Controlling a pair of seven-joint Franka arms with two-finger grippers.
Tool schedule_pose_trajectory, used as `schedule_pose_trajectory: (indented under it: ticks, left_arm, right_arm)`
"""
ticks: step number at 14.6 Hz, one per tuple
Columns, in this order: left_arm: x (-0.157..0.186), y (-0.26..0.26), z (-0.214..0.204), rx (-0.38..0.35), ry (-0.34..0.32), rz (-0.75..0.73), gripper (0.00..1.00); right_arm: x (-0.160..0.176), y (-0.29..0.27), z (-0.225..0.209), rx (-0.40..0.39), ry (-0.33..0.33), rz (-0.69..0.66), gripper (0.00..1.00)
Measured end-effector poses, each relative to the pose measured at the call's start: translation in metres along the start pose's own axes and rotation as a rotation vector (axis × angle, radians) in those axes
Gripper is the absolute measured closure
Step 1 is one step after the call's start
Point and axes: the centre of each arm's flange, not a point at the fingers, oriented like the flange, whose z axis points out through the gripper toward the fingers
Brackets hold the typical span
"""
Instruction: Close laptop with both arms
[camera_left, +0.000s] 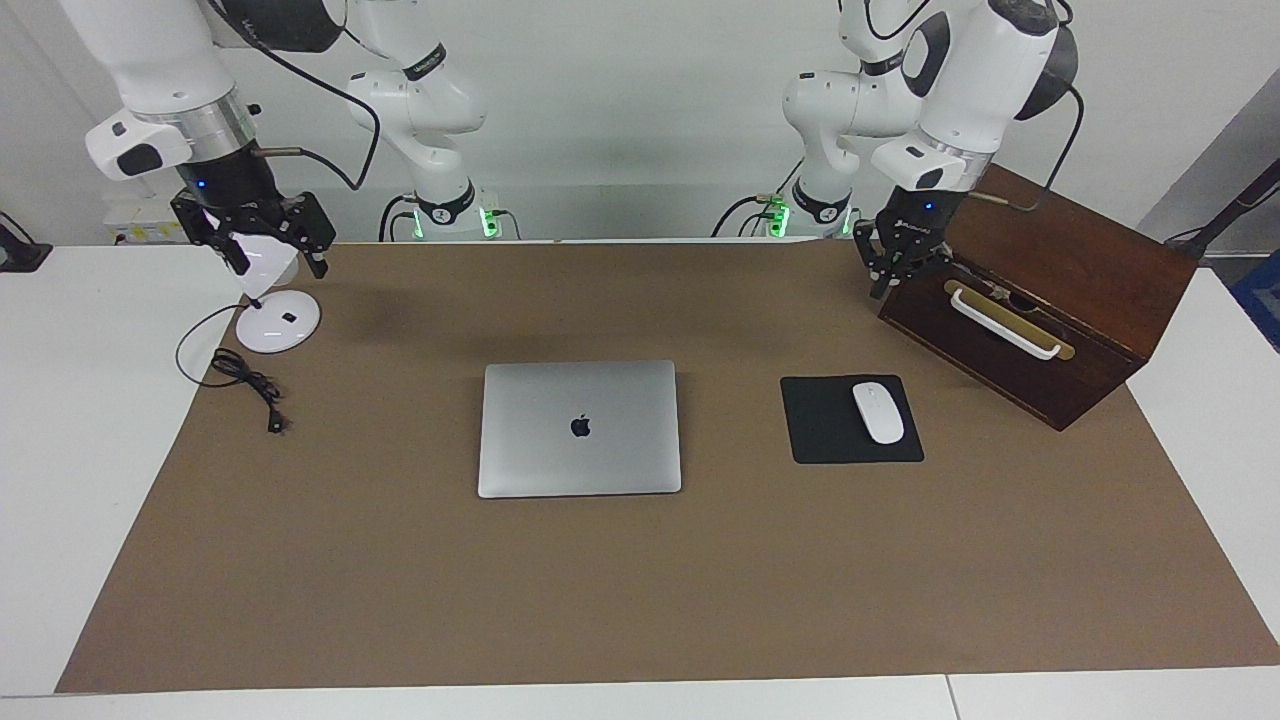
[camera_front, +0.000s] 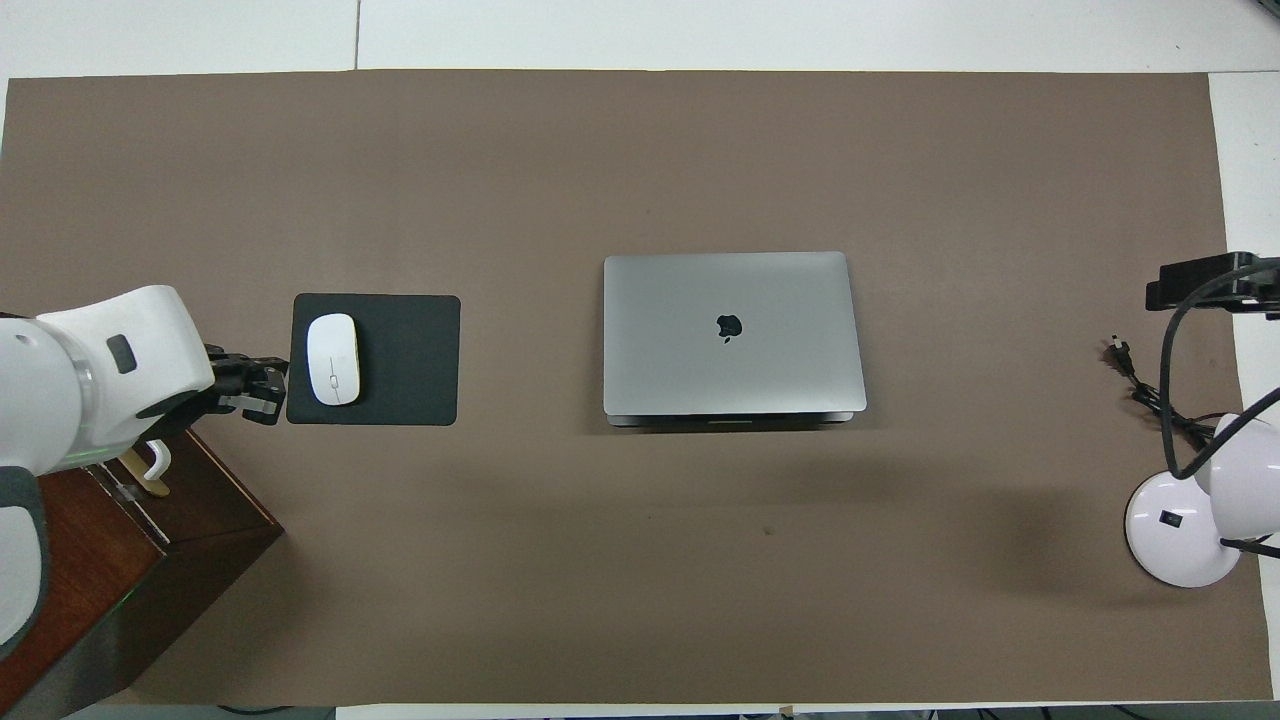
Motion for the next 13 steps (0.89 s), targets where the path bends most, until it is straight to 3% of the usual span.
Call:
schedule_pose_trajectory:
  ticks: [6, 9, 13]
  left_arm:
    - [-0.006, -0.042, -0.035, 0.06, -0.017, -0.027, 0.99]
    - [-0.012, -0.065, -0.047, 0.078, -0.011, -0.074, 0.71]
    - [-0.019, -0.085, -0.058, 0.09, -0.005, -0.119, 0.24]
  right_arm:
    - [-0.005, -0.001, 0.005, -0.002, -0.03, 0.007, 0.0]
    - [-0.009, -0.003, 0.006, -0.004, -0.06, 0.003, 0.0]
    - [-0.013, -0.004, 0.007, -0.005, -0.085, -0.015, 0.0]
